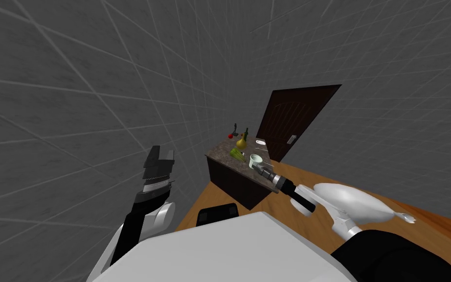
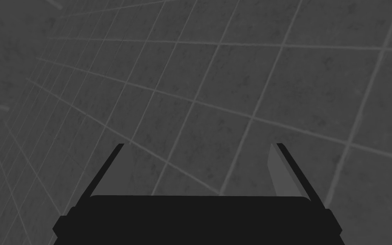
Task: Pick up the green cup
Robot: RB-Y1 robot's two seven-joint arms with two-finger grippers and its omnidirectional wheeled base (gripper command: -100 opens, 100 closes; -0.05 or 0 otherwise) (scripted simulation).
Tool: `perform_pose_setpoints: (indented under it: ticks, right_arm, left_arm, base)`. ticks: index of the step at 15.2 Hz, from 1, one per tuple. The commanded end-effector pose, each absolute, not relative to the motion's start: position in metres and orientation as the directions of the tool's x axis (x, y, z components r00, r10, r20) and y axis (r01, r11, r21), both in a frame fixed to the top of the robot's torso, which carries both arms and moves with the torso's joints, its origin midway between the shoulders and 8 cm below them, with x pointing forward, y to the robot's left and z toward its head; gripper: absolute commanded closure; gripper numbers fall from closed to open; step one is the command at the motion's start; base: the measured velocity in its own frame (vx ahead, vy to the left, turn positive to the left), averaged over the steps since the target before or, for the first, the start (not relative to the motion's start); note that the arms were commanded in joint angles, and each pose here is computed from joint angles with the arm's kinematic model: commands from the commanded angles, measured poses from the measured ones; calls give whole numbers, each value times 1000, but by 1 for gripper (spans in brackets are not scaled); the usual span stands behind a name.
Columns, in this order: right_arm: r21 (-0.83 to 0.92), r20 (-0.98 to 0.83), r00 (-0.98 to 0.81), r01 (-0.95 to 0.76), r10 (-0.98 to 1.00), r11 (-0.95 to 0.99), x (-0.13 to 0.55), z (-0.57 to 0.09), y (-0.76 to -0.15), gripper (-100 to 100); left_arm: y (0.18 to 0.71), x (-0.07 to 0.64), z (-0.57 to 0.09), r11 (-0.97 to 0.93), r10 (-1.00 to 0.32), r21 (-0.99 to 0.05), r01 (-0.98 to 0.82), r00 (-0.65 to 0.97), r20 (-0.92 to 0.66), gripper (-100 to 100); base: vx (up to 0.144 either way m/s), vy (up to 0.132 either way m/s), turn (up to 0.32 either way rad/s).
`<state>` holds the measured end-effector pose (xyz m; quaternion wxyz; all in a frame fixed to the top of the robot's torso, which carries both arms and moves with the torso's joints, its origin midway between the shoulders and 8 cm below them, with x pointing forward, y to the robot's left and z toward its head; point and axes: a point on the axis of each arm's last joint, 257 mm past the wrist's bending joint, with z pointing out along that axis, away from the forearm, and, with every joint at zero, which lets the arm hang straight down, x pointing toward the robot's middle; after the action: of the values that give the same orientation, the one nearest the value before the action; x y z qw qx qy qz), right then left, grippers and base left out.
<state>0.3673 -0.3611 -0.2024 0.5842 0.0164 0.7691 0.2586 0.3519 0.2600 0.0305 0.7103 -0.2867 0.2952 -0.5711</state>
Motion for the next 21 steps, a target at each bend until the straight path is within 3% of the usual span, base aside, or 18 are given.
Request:
perform_pose_setpoints:
  ticks: [1,21]
  right_arm:
    - [369,-899,-346,-275,266,888,364,-210,-373,-100]
    - [-62,-800,-549,-327,-242,943,349,-234,-502,-100]
  left_arm:
    - [260,352,30,183,-981,-744,642,173,-92,0]
    - [260,352,30,183,-981,-744,642,173,-92,0]
  base:
    - [-18,21,54]
    - [-13,22,45]
